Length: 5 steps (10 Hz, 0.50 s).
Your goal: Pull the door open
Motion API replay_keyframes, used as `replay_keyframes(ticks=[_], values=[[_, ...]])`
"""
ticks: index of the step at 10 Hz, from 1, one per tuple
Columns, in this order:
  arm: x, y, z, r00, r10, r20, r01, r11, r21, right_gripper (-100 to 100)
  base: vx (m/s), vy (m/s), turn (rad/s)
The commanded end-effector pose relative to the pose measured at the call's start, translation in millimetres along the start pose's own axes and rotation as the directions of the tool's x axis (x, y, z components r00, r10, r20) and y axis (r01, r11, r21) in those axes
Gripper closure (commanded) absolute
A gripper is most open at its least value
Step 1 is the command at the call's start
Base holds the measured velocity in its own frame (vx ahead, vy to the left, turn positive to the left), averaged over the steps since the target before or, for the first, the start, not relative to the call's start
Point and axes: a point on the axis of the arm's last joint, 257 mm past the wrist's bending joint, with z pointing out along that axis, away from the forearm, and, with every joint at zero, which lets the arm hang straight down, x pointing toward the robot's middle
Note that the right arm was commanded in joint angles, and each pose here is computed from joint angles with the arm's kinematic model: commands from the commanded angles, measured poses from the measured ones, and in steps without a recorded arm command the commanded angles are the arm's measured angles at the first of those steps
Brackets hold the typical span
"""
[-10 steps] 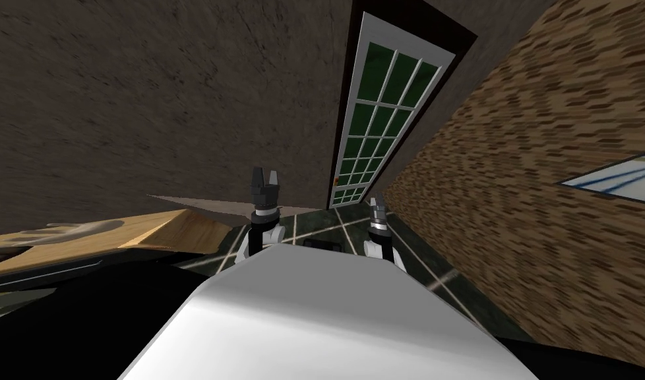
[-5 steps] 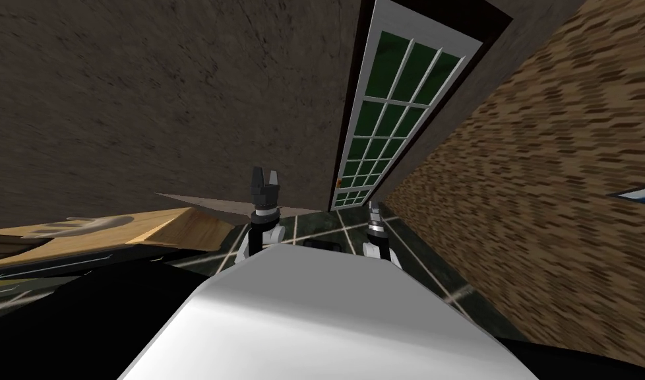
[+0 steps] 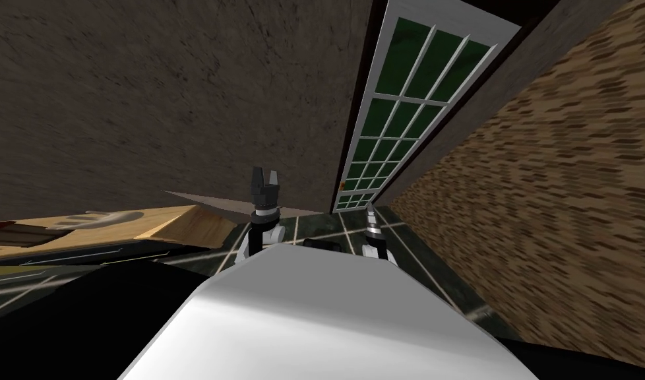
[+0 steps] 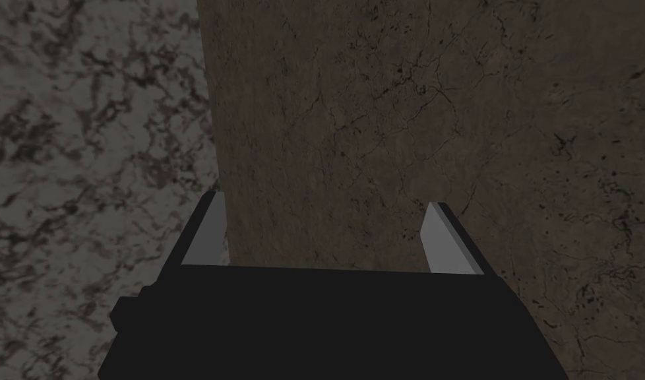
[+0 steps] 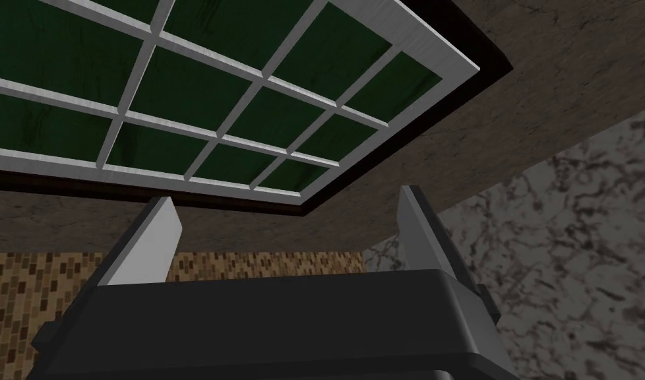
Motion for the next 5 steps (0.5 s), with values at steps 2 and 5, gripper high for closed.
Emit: replay_keyframes(ticks=[2, 5], values=[[8.6, -16.5, -9.0, 0.997, -0.077, -0.021, 0.078, 0.997, 0.026, -100, 0.096, -0.009, 0.106], [17.9, -37.4, -21.0, 0.986, -0.158, -0.050, 0.161, 0.985, 0.055, -100, 0.112, -0.007, 0.093]])
